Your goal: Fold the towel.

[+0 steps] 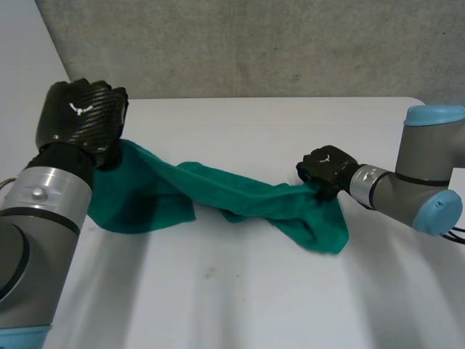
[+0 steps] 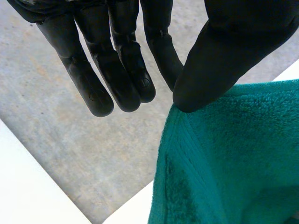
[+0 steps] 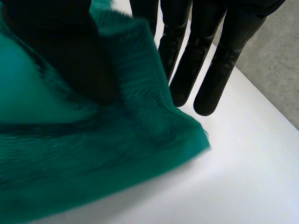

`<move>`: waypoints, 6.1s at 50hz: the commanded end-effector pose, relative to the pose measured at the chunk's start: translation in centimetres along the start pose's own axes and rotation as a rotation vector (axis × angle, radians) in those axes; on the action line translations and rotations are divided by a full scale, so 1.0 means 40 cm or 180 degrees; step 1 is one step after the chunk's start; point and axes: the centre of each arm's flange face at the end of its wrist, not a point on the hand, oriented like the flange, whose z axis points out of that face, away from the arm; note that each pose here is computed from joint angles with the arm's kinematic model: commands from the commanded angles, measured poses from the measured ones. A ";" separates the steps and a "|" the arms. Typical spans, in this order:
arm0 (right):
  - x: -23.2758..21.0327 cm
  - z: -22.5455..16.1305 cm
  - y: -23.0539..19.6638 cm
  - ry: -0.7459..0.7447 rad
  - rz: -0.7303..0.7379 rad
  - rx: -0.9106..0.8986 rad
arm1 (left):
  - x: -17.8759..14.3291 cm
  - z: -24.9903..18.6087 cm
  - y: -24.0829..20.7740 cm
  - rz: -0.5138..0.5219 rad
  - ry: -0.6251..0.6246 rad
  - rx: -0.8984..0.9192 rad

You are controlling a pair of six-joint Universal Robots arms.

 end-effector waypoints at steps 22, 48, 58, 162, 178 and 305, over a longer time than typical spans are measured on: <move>0.003 -0.356 -0.206 -0.0067 -0.0501 -0.0884 | -0.048 0.060 0.143 0.0143 0.0203 -0.0719; 0.284 -0.371 -0.628 0.2770 -0.0765 0.1945 | -0.182 0.350 -0.250 0.0701 -0.0900 0.1541; 0.095 -0.326 -0.357 0.1758 -0.0524 0.0926 | -0.107 0.242 0.033 0.0579 -0.0382 0.0477; 0.289 -0.266 -0.606 0.2664 -0.0760 0.1949 | -0.168 0.503 -0.120 0.1260 -0.0740 0.1412; 0.143 -0.271 -0.437 0.1951 -0.0628 0.1482 | -0.117 0.328 0.034 0.0891 -0.0309 0.0747; 0.162 -0.076 0.041 0.1564 -0.0529 -0.0659 | 0.037 0.383 0.489 0.1993 0.0377 -0.0340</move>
